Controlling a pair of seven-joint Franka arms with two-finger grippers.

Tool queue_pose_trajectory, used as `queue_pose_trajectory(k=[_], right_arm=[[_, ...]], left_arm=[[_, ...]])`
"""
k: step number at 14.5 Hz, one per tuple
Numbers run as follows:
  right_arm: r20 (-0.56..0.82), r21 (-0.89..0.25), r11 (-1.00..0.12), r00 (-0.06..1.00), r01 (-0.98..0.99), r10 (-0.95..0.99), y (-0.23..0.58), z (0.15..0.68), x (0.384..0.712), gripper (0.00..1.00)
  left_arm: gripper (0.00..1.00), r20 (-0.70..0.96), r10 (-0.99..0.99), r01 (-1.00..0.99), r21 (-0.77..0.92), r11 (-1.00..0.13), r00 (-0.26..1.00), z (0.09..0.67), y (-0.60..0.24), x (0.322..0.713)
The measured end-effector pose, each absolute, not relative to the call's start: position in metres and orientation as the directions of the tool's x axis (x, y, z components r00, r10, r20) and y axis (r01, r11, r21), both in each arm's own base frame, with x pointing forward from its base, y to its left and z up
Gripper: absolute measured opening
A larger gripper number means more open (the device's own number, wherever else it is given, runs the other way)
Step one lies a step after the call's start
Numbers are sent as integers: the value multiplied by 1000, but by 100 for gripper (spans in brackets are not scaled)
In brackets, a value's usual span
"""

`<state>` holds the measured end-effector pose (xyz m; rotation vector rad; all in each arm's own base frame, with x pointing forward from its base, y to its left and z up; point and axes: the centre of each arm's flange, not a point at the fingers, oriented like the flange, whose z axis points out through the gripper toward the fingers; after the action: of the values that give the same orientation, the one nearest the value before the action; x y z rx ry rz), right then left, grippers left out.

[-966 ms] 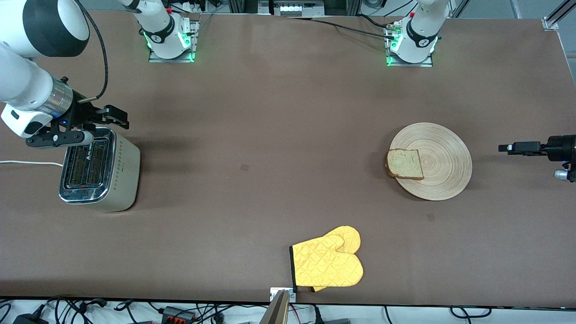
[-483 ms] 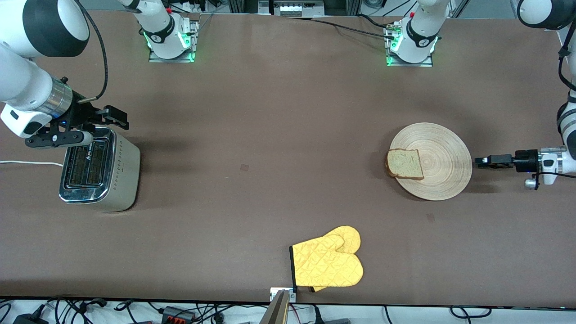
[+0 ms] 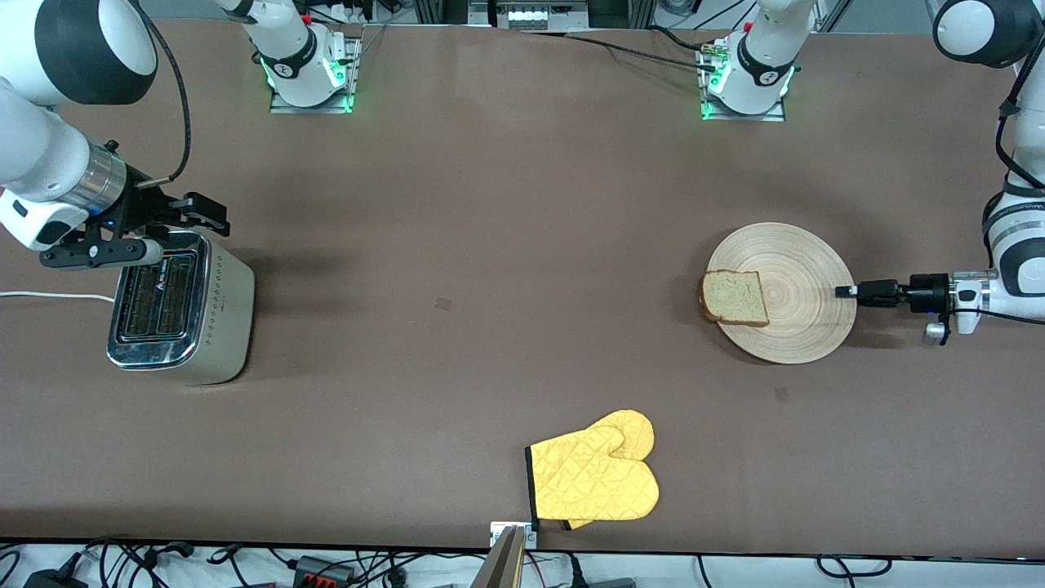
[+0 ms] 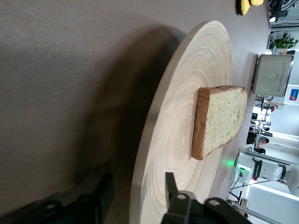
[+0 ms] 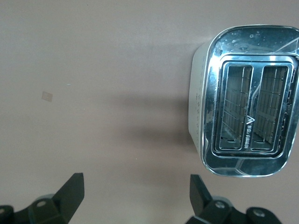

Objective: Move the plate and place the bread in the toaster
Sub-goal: 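Push the wooden plate with the left gripper toward the table middle, then release the plate and withdraw the left gripper while the right gripper approaches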

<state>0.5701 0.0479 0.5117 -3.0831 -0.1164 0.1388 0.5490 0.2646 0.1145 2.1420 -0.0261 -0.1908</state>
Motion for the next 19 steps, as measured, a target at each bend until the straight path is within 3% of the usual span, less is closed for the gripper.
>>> queue_pose_trajectory(k=[4,11,16,19], right_arm=[[-88,-56,-996,993,73,78,48,512,570,100],[-86,-56,-996,994,66,70,44,512,571,100],[-91,-56,-996,993,64,69,43,509,572,100],[-91,-56,-996,993,64,69,43,506,573,100]], left_arm=[[10,-119,-116,41,851,-523,986,116,260,547],[9,-126,-251,-3,889,-459,960,138,235,557],[9,-32,-351,-121,907,-403,936,148,122,606],[9,-21,-348,-120,918,-378,937,130,42,613]])
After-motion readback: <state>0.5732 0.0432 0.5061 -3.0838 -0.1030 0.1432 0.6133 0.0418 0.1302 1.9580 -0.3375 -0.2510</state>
